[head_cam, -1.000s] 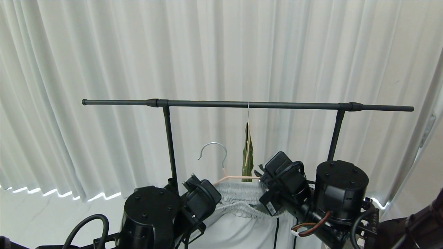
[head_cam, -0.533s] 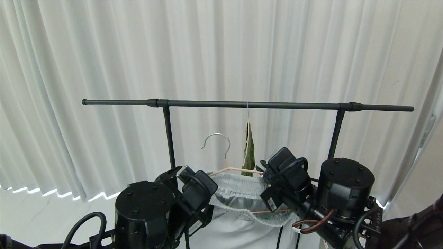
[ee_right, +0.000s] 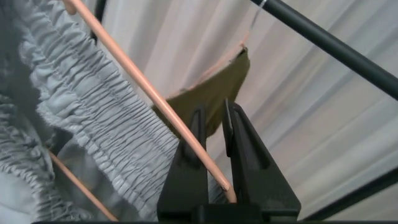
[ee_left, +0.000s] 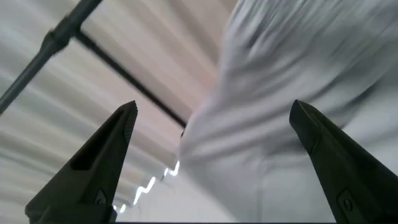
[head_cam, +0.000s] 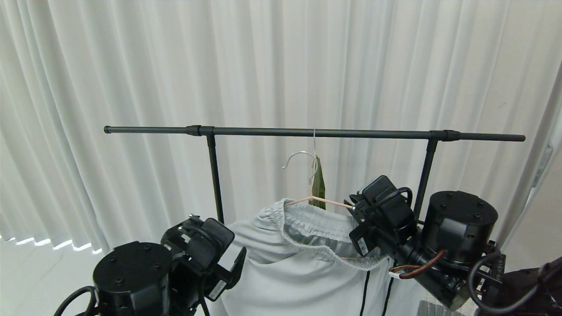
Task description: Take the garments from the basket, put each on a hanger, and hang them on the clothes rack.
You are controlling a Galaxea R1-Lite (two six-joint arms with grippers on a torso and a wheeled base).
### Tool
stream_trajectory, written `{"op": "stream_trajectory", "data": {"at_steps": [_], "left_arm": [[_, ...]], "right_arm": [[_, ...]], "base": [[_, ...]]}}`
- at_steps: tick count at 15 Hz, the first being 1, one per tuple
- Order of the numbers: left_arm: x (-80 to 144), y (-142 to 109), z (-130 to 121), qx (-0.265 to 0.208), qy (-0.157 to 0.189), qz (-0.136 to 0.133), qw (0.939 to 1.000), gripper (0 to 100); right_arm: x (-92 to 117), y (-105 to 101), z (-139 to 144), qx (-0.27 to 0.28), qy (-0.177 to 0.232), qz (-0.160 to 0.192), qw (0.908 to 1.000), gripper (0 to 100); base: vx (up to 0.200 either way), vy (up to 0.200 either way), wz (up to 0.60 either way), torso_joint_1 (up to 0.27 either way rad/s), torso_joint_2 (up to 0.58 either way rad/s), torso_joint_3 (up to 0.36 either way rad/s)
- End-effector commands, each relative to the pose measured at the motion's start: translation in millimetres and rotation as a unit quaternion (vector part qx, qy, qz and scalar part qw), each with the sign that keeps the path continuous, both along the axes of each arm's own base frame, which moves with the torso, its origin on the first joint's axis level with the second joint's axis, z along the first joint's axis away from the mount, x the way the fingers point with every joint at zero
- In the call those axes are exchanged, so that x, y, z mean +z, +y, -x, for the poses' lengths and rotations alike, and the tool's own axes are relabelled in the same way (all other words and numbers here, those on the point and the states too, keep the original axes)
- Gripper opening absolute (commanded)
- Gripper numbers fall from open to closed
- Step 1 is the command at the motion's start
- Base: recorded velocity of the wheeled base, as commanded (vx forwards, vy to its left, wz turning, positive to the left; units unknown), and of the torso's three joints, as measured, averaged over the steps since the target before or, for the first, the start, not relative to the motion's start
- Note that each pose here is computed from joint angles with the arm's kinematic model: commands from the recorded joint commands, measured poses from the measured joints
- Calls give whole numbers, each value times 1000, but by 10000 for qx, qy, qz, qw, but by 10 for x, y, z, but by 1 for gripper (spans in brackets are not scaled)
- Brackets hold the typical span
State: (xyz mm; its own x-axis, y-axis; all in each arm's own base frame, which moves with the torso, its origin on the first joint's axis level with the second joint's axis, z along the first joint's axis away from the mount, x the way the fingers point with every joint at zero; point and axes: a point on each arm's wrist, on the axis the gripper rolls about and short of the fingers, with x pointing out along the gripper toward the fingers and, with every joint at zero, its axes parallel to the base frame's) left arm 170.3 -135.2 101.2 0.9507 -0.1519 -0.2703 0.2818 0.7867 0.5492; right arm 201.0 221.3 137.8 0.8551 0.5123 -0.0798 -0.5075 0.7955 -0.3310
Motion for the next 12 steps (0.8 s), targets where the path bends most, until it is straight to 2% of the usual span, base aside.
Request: {"op": "stream_trajectory", "data": {"at_steps": [1,2,3,4,5,6,8,9,10,12], "left_arm": [[19,175,67,275,13,244,9993,100],[6,223,74,376,53,301,9988,100],[-67,374,92,663,231,355,9969,100],[-144,487,125,697,483,462,9953,100],[-180,535,138,602,651,602,9942,100],[-209,584,144,401,857,850,9919,100],[-192,686,43,318,941,1157,9883,100],[-192,686,43,318,941,1157,9883,100],[-170,770,-48,197,959,1345,9861,100],[-205,827,-198,28,1106,1483,9827,100]], "right_arm": [[33,-109,-3,-128,-17,-26,9999,0],[43,-131,-13,-166,-27,-37,9999,0],[90,-183,-20,-258,-80,-93,9996,0],[135,-221,-13,-281,-132,-150,9994,0],[169,-234,-6,-288,-173,-195,9992,0],[215,-243,9,-281,-230,-257,9990,0],[271,-269,35,-273,-293,-338,9986,0],[271,-269,35,-273,-293,-338,9986,0],[322,-285,62,-235,-350,-413,9983,0],[405,-235,164,-28,-444,-547,9975,0]], "base": [[0,0,0,0,0,0],[0,0,0,0,0,0],[0,0,0,0,0,0],[0,0,0,0,0,0],[0,0,0,0,0,0],[0,0,0,0,0,0],[0,0,0,0,0,0],[0,0,0,0,0,0],[0,0,0,0,0,0],[0,0,0,0,0,0]]}}
